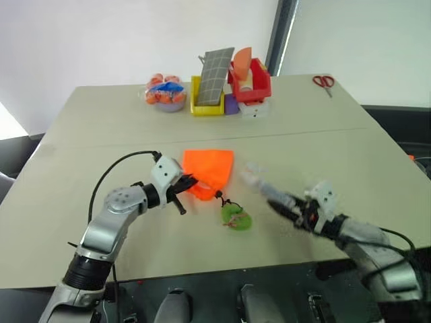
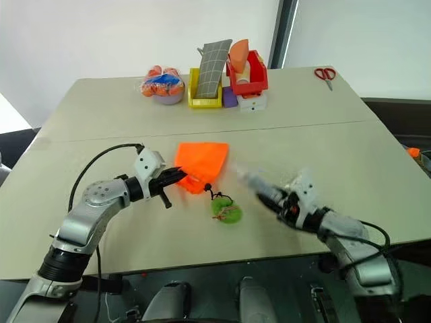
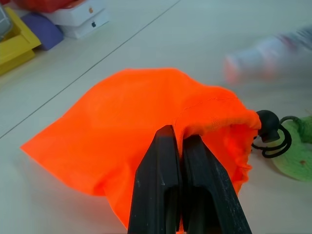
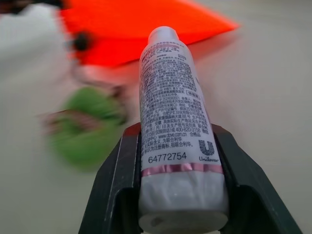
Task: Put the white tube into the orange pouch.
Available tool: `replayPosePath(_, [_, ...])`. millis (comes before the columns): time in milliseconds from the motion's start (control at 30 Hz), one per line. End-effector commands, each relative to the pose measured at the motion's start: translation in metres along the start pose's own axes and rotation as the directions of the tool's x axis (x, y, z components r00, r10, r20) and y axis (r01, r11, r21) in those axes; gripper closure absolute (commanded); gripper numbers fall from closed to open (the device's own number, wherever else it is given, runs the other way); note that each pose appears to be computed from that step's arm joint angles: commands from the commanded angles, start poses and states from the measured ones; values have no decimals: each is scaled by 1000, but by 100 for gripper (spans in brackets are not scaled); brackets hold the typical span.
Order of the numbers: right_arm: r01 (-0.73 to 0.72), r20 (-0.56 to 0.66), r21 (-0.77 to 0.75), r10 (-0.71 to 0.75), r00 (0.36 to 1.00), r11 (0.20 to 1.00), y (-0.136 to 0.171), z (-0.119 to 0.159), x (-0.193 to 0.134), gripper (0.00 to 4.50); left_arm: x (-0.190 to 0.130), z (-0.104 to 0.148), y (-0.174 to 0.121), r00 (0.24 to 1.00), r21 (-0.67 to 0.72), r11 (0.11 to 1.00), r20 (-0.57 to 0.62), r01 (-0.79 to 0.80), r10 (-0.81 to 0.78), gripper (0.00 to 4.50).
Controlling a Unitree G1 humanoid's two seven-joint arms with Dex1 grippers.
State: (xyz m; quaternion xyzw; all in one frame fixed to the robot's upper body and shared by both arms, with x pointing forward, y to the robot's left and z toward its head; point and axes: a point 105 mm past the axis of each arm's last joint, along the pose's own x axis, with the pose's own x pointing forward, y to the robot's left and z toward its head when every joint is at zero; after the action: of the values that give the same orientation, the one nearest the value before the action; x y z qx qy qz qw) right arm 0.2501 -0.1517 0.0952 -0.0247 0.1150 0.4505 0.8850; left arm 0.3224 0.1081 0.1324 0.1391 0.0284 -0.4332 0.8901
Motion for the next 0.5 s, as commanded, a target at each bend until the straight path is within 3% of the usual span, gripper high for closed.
replayPosePath(33, [-161, 4, -27, 161, 987, 987, 34, 18, 9, 341, -2, 12, 4, 999, 9, 1000, 33, 10, -10, 450])
replayPosePath(300, [-145, 26, -38, 146, 989, 989, 49, 26, 48, 341, 2, 21, -1, 997, 15, 999, 50, 51, -52, 450])
replayPosePath(500, [-20, 56, -10, 20, 998, 1000, 33, 27, 57, 341, 1, 25, -6, 995, 16, 996, 58, 84, -85, 450])
